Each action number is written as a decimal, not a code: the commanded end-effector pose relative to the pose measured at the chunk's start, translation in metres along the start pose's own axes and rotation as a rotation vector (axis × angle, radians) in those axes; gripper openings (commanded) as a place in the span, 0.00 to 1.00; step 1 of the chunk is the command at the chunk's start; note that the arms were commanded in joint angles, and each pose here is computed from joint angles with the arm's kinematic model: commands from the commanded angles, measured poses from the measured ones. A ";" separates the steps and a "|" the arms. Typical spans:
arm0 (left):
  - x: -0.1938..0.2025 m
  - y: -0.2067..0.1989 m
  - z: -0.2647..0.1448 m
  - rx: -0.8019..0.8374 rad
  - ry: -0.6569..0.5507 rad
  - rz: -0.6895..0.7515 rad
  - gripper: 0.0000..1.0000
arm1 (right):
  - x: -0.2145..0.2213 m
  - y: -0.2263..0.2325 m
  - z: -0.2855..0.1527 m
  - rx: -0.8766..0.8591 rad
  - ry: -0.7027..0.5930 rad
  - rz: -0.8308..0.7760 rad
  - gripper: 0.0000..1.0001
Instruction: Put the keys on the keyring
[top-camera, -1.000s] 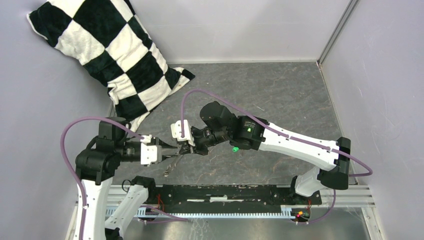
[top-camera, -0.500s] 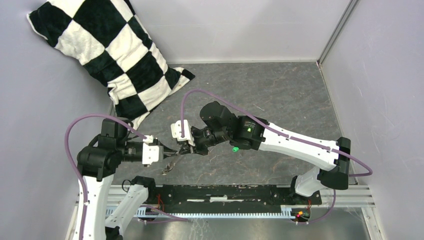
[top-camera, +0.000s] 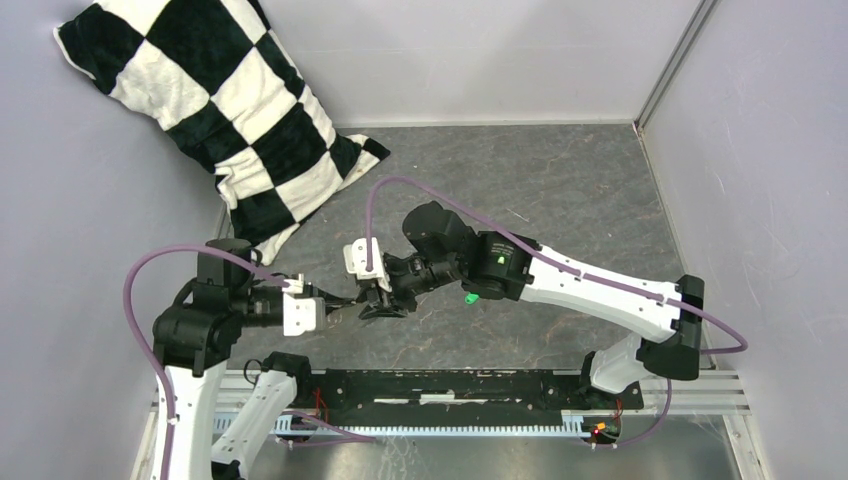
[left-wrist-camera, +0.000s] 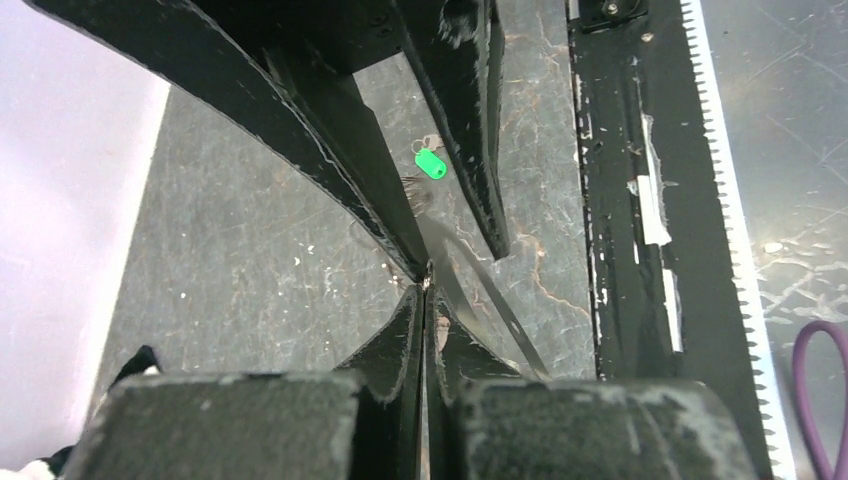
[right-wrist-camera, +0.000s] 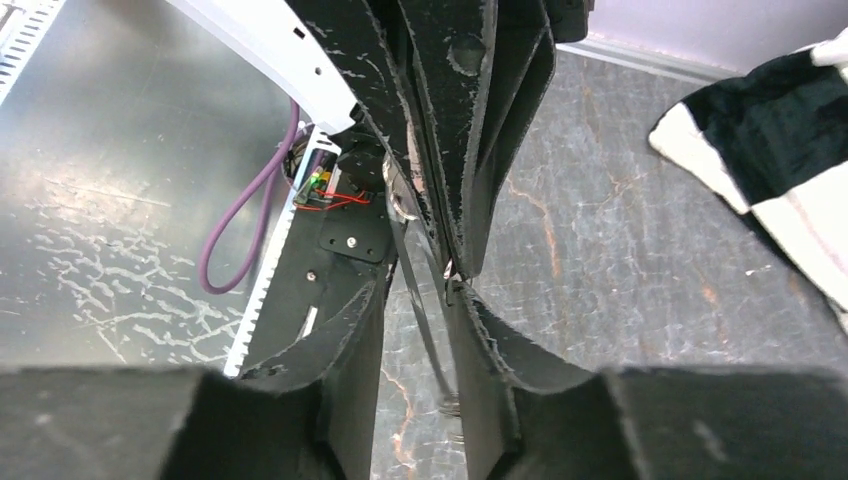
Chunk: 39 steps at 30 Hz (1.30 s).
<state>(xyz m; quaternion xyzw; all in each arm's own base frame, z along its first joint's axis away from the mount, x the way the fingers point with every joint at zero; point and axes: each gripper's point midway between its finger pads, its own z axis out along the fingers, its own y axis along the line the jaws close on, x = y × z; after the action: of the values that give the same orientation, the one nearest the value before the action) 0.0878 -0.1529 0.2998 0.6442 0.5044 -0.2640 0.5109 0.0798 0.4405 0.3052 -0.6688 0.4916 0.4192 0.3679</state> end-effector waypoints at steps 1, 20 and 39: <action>-0.014 0.004 0.002 -0.015 -0.073 0.024 0.02 | -0.040 -0.003 -0.029 0.063 -0.146 -0.041 0.43; -0.095 -0.004 -0.006 0.160 -0.420 -0.046 0.02 | -0.004 0.004 -0.108 0.136 -0.477 0.099 0.88; -0.121 0.008 -0.013 0.225 -0.488 0.003 0.02 | -0.044 0.014 -0.098 -0.070 -0.689 0.139 0.74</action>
<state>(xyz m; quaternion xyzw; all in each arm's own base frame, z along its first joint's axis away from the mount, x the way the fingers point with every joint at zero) 0.0681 -0.1867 0.3914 0.6035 0.3801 -0.4382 0.5471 0.0787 0.3596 0.3693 -0.4803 0.3862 0.6385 0.4610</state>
